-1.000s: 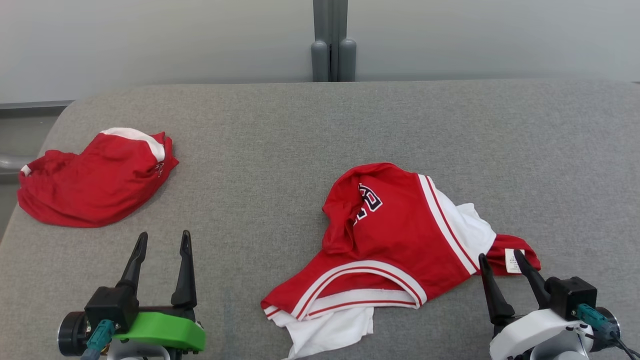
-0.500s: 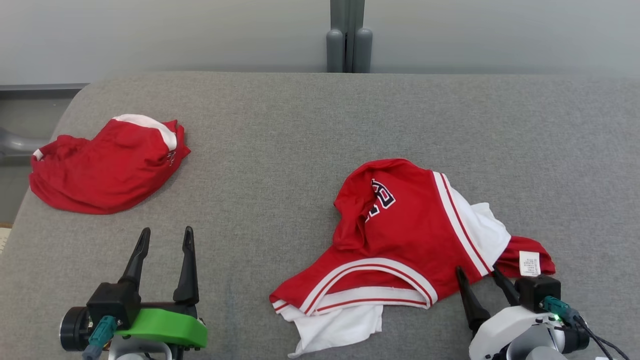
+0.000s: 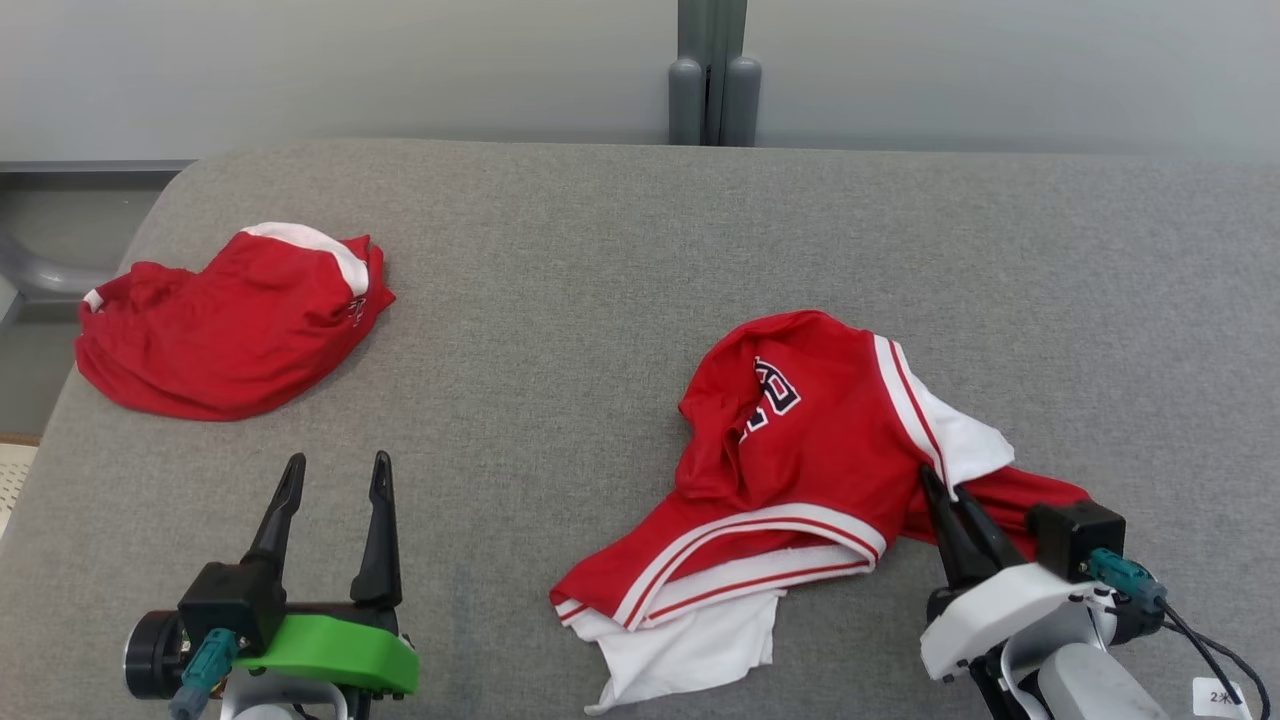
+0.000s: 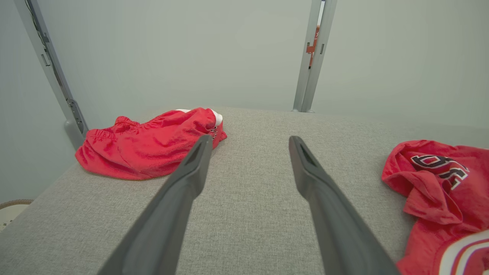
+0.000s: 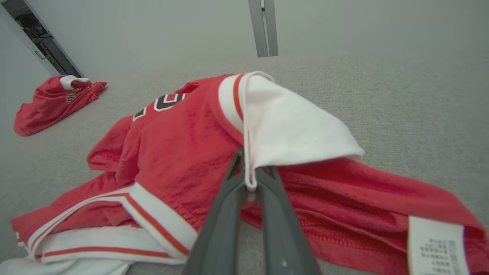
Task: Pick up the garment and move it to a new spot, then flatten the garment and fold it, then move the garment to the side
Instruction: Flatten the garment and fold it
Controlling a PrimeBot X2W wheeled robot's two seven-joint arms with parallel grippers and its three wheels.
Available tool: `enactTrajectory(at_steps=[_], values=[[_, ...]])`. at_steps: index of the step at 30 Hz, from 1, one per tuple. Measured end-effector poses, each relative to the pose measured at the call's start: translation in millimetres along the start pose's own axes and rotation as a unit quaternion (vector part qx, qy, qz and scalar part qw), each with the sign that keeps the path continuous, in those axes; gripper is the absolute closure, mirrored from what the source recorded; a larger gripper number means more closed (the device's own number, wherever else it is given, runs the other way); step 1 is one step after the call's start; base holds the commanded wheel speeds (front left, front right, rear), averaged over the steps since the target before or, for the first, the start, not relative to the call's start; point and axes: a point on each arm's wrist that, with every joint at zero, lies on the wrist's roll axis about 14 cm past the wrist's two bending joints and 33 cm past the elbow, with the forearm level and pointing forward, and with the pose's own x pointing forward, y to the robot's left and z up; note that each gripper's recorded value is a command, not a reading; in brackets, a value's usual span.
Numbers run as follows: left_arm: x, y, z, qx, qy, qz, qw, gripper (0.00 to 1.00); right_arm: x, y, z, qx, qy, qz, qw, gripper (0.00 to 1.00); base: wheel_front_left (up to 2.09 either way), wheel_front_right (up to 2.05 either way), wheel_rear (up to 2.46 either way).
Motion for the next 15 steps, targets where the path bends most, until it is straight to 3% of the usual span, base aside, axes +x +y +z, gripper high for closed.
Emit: enactTrajectory(at_steps=[5,15], values=[[-2.0,-1.3,-1.2,-0.001,0.002,-0.001,1.000,0.00,19.1,19.5,34.6,-0.027,-0.045,0.042,0.998,1.00,0.00,0.00,0.00],[-11.3,11.6,-1.3,-0.005,0.004,0.022,1.000,0.00,82.1,100.4,75.1,-0.093,-0.075,0.166,0.979,1.00,0.00,0.00,0.00]])
